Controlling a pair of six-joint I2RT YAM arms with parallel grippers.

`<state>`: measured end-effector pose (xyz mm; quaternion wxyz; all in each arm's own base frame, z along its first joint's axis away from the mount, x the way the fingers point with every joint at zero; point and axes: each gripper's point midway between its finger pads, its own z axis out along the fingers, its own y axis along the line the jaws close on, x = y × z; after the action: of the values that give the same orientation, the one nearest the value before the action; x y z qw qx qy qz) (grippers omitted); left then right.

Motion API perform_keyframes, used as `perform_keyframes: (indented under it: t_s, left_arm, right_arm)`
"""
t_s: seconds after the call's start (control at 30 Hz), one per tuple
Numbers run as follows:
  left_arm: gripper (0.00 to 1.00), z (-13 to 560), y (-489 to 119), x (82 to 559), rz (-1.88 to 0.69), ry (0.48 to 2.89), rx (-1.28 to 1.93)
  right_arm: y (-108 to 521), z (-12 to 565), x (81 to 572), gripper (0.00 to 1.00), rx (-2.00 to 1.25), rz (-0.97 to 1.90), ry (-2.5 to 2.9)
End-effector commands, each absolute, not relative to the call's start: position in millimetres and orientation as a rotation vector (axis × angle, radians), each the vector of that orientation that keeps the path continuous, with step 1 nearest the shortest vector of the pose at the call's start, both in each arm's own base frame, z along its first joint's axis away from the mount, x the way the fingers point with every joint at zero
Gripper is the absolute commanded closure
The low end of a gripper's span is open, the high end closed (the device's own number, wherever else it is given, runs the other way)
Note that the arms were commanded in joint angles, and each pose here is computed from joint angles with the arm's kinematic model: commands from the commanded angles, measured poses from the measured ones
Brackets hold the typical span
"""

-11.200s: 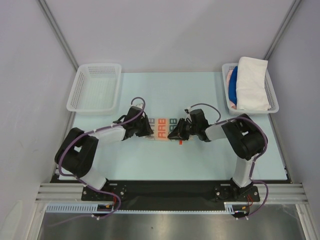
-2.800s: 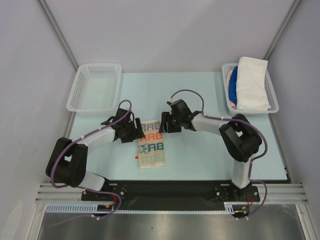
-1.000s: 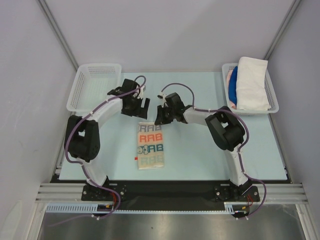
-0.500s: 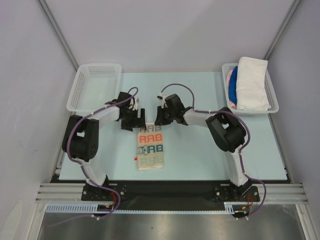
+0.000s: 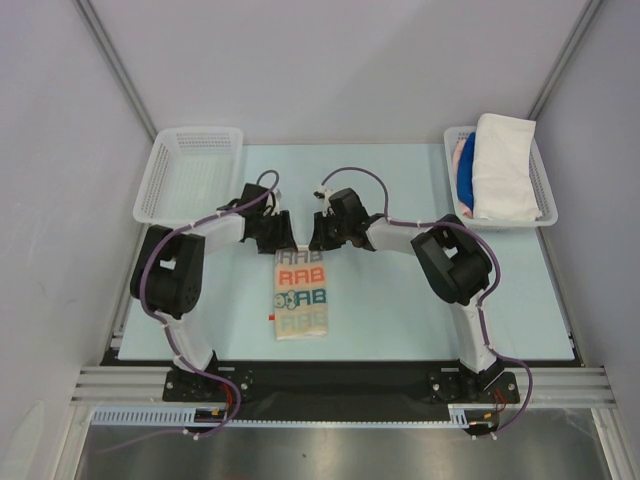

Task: Fold and stack the towels
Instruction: Neatly place the folded towel into the bin

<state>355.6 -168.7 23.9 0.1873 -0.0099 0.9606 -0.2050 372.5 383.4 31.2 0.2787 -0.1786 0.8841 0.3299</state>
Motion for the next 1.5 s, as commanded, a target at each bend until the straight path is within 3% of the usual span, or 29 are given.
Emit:
perform_keyframes:
  t_s: [0.0,0.13,0.17,0.23,0.27,0.37,0.53,0.67,0.77,1.23,1.47]
  left_arm:
    - [0.43,-14,-170,332,-0.521,2.813,-0.061]
    - [0.61,-15,-167,335,-0.496,2.801,-0.071]
    - [0.73,-15,-167,335,-0.496,2.798,-0.073]
    - [0.76,-9,-167,338,-0.492,2.777,-0.07]
    - [0.87,-6,-167,340,-0.489,2.767,-0.068]
    - [1.0,7,-166,345,-0.474,2.724,-0.053]
    - [1.0,36,-162,358,-0.38,2.618,0.007]
    - [1.0,54,-146,368,-0.201,2.561,0.017]
    - [1.0,67,-139,376,-0.122,2.514,0.009]
    - [1.0,171,-80,427,0.242,2.114,-0.103]
    - [1.0,196,-59,464,0.326,2.039,-0.125]
  right_arm:
    - [393,62,386,0.83,-0.481,0.896,2.284]
    - [393,60,385,0.83,-0.48,0.892,2.288]
    - [393,61,387,0.83,-0.479,0.892,2.283]
    - [394,61,386,0.83,-0.478,0.893,2.282]
    - [394,60,386,0.83,-0.475,0.891,2.284]
    - [393,62,388,0.82,-0.47,0.887,2.28]
    - [391,70,391,0.73,-0.456,0.874,2.266]
    - [393,76,396,0.48,-0.44,0.86,2.257]
    - [390,81,399,0.41,-0.407,0.841,2.259]
    - [366,114,378,0.4,-0.318,0.848,2.2]
    - [358,119,347,0.4,-0.348,0.852,2.193]
